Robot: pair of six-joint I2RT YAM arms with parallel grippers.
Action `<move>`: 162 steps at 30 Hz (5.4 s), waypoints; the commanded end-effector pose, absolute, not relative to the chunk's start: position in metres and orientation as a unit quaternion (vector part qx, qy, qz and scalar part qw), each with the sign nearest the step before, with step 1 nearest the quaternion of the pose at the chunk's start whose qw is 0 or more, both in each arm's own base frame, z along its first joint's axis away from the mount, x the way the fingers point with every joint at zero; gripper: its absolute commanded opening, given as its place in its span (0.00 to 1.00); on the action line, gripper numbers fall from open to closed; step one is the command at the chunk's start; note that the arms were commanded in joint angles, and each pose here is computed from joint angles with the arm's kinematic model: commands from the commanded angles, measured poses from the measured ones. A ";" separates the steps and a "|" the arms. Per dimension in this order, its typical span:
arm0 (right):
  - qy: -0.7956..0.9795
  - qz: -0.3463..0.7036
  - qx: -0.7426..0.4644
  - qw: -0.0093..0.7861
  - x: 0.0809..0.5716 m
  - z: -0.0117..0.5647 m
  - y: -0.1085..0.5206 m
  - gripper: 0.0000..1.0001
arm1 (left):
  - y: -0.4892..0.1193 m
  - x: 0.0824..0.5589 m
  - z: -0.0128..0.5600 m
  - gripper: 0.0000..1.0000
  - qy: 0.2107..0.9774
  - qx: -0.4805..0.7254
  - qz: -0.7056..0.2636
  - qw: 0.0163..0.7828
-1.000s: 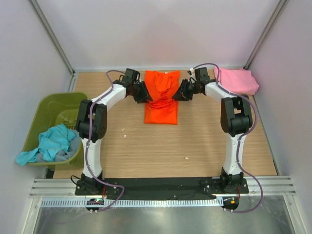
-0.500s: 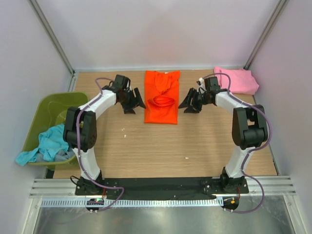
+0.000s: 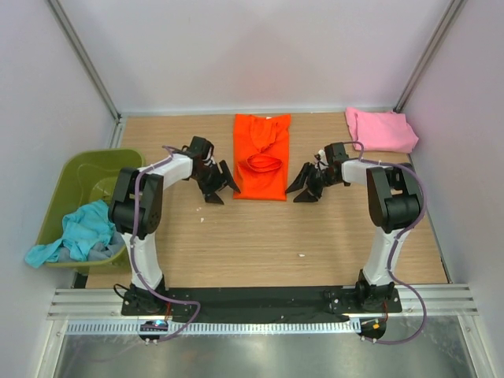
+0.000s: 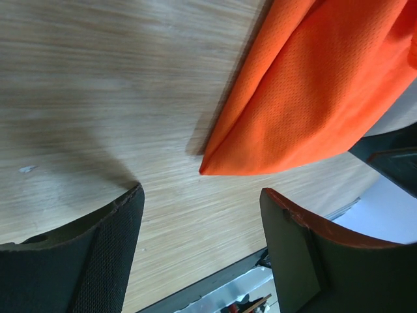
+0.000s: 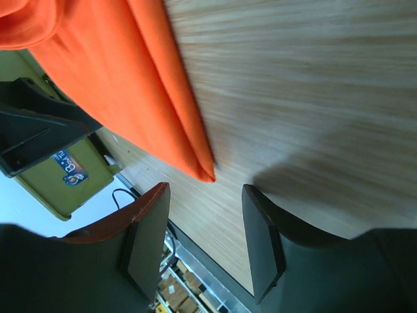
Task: Fold and stack the t-shirts
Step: Fold the tshirt, then neatly place the folded tshirt to the corner
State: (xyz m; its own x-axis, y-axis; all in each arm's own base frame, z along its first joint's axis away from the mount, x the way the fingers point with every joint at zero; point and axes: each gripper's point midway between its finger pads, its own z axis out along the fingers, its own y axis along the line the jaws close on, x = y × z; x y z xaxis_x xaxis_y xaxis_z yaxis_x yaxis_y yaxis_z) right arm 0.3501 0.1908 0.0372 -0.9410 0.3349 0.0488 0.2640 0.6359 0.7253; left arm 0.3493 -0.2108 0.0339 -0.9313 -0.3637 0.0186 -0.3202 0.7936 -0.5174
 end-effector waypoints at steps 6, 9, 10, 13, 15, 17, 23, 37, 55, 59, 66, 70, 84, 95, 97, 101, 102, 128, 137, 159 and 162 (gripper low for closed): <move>0.895 0.413 0.165 0.021 0.344 0.035 0.208 0.54 | -0.222 0.352 0.022 0.73 0.946 -0.176 -0.269 0.040; 0.894 0.414 0.170 0.014 0.342 0.032 0.211 0.54 | -0.225 0.350 0.018 0.72 0.946 -0.178 -0.267 0.034; 0.894 0.414 0.169 0.014 0.343 0.032 0.212 0.54 | -0.226 0.350 0.017 0.72 0.946 -0.178 -0.267 0.034; 0.895 0.413 0.170 0.011 0.344 0.029 0.213 0.54 | -0.228 0.351 0.011 0.71 0.946 -0.181 -0.266 0.028; 0.894 0.413 0.172 0.011 0.345 0.027 0.215 0.54 | -0.228 0.354 0.007 0.71 0.947 -0.183 -0.263 0.028; 0.894 0.413 0.173 0.014 0.347 0.026 0.215 0.53 | -0.229 0.356 0.004 0.69 0.947 -0.185 -0.261 0.027; 0.896 0.407 0.179 0.013 0.350 0.020 0.215 0.47 | -0.232 0.361 -0.005 0.51 0.946 -0.195 -0.259 0.023; 0.891 0.430 0.133 0.059 0.349 0.061 0.220 0.04 | -0.233 0.354 0.024 0.00 0.937 -0.197 -0.285 0.039; 0.883 0.439 0.054 0.157 0.293 0.162 0.202 0.01 | -0.229 0.319 0.173 0.00 0.917 -0.086 -0.348 0.174; 0.886 0.434 0.055 0.153 0.286 0.155 0.200 0.01 | -0.227 0.308 0.156 0.00 0.922 -0.097 -0.343 0.153; 0.883 0.435 0.051 0.168 0.299 0.156 0.201 0.01 | -0.232 0.323 0.138 0.00 0.922 -0.109 -0.342 0.148; 0.869 0.444 0.029 0.217 0.342 0.188 0.204 0.02 | -0.247 0.379 0.178 0.00 0.902 -0.091 -0.368 0.205; 0.848 0.416 -0.010 0.329 0.519 0.206 0.194 0.67 | -0.238 0.537 0.184 0.57 0.893 -0.045 -0.283 0.346; 0.890 0.395 0.017 0.228 0.467 0.118 0.176 0.66 | -0.242 0.528 0.147 0.56 0.904 -0.046 -0.290 0.310; 0.885 0.398 0.014 0.240 0.479 0.123 0.177 0.66 | -0.244 0.539 0.152 0.56 0.899 -0.039 -0.290 0.325; 0.880 0.402 0.017 0.252 0.499 0.126 0.180 0.66 | -0.240 0.563 0.135 0.56 0.901 -0.024 -0.262 0.345; 0.881 0.402 0.018 0.251 0.504 0.122 0.181 0.66 | -0.237 0.568 0.122 0.56 0.905 -0.019 -0.248 0.345; 0.867 0.455 0.033 0.199 0.535 0.047 0.195 0.67 | -0.324 0.471 0.074 0.44 0.892 0.009 -0.429 0.145; 0.869 0.473 0.036 0.140 0.507 0.017 0.216 0.59 | -0.312 0.476 0.048 0.42 0.913 0.011 -0.376 0.154; 0.874 0.263 -0.171 0.372 0.552 0.181 0.137 0.01 | -0.222 0.534 0.190 0.61 0.897 0.090 -0.196 0.386; 0.874 0.236 -0.173 0.388 0.546 0.198 0.113 0.01 | -0.195 0.528 0.201 0.61 0.899 0.074 -0.186 0.389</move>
